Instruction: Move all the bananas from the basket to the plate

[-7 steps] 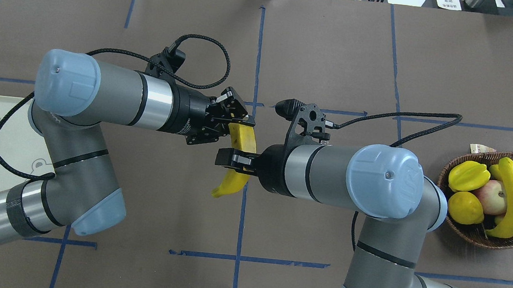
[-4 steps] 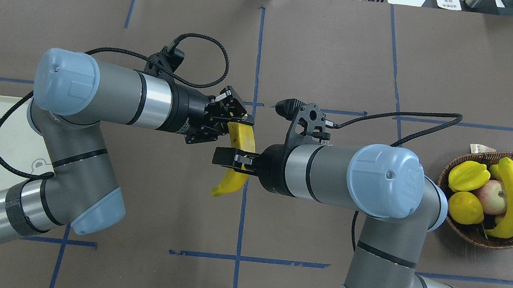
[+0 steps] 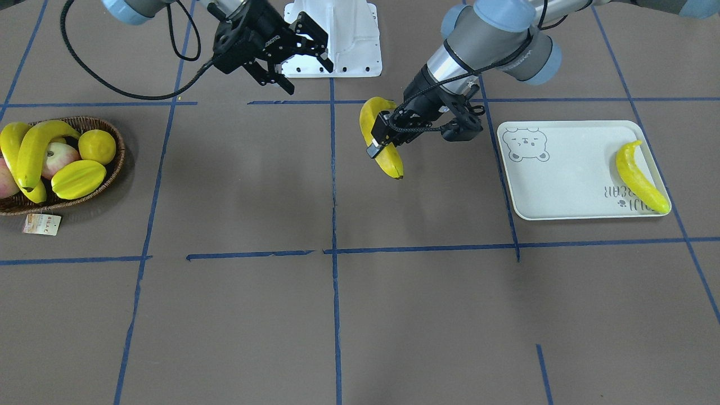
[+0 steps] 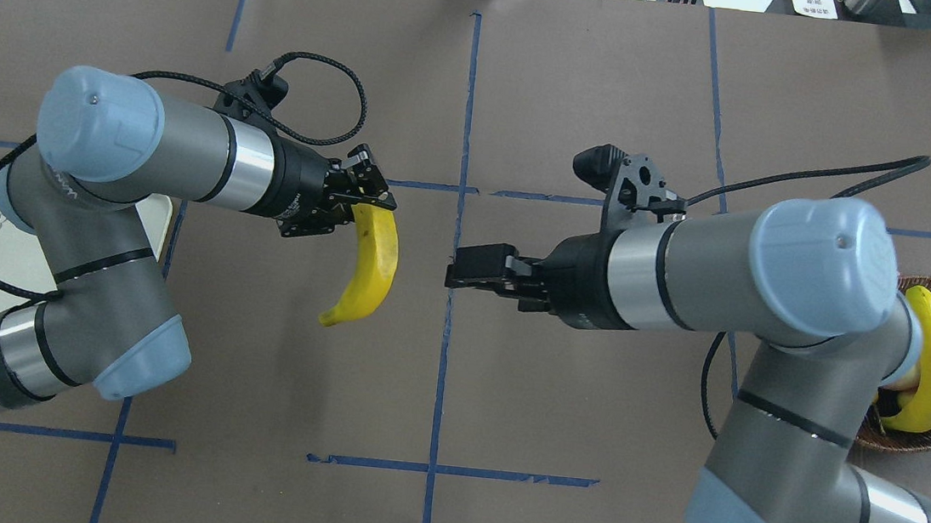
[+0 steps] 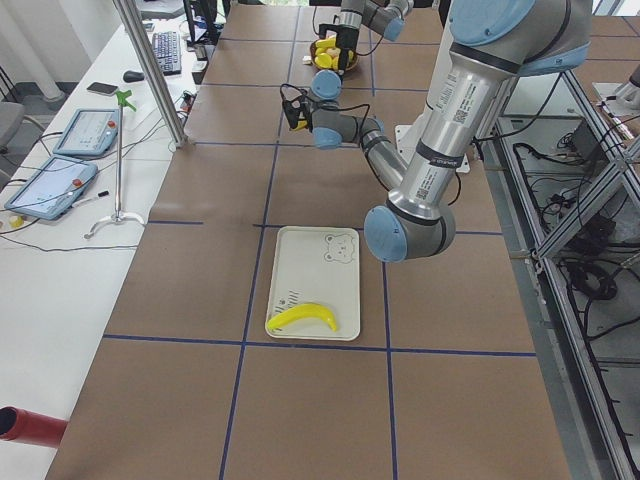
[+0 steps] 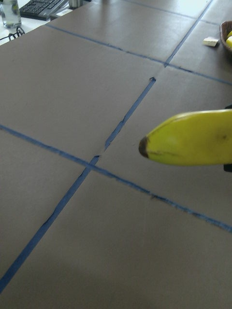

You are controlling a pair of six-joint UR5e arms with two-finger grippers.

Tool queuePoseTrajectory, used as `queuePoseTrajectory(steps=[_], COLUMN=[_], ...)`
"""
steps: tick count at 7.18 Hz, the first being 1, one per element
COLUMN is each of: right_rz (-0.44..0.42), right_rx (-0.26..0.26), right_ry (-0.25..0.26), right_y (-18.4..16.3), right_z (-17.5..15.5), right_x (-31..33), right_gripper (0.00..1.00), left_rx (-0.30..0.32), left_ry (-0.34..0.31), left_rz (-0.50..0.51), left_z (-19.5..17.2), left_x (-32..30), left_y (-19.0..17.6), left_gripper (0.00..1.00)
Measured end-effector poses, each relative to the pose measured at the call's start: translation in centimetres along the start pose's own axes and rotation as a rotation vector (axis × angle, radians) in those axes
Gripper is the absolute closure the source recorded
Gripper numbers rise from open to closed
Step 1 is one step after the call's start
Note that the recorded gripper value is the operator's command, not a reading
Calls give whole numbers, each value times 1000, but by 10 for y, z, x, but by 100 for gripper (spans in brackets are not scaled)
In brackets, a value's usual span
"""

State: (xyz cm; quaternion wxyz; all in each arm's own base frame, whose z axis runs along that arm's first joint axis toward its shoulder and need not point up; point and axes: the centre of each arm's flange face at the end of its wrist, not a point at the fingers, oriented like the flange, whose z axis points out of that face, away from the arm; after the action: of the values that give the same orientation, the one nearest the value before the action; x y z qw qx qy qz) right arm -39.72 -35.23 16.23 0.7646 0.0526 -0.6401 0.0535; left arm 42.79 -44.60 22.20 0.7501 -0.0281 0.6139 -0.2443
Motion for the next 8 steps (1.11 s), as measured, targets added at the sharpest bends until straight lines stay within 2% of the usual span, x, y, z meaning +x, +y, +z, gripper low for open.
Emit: queuePoseTrajectory(steps=[1,3,4,6,7,8], right_rz=[12,11,-8,-122,-185,-235], right_rx=[-22,-36,-39,-78,-102,-132], right_ry=[50,198,279,438,501,541], right_y=[-15,-37,-47,-55,-62,-71], right_z=[-11,-16,-21,-52,-76,-101], right_x=[15,41,58,106,132,160], right_gripper=[1,1,1,1,1,1], left_rx=[40,93,115,161,181,202], left_ry=[-92,-323,-417,-547,-594,-624], left_rz=[-22,-65,-78,-69,-58,-69], left_z=[-9,-45,-65,-103,-122,-136], left_x=[-15,-44,-68,-136,-168,-192], left_y=[-14,-38,-53,-101,-126,-148], left_gripper=[100,100,100,97,97,97])
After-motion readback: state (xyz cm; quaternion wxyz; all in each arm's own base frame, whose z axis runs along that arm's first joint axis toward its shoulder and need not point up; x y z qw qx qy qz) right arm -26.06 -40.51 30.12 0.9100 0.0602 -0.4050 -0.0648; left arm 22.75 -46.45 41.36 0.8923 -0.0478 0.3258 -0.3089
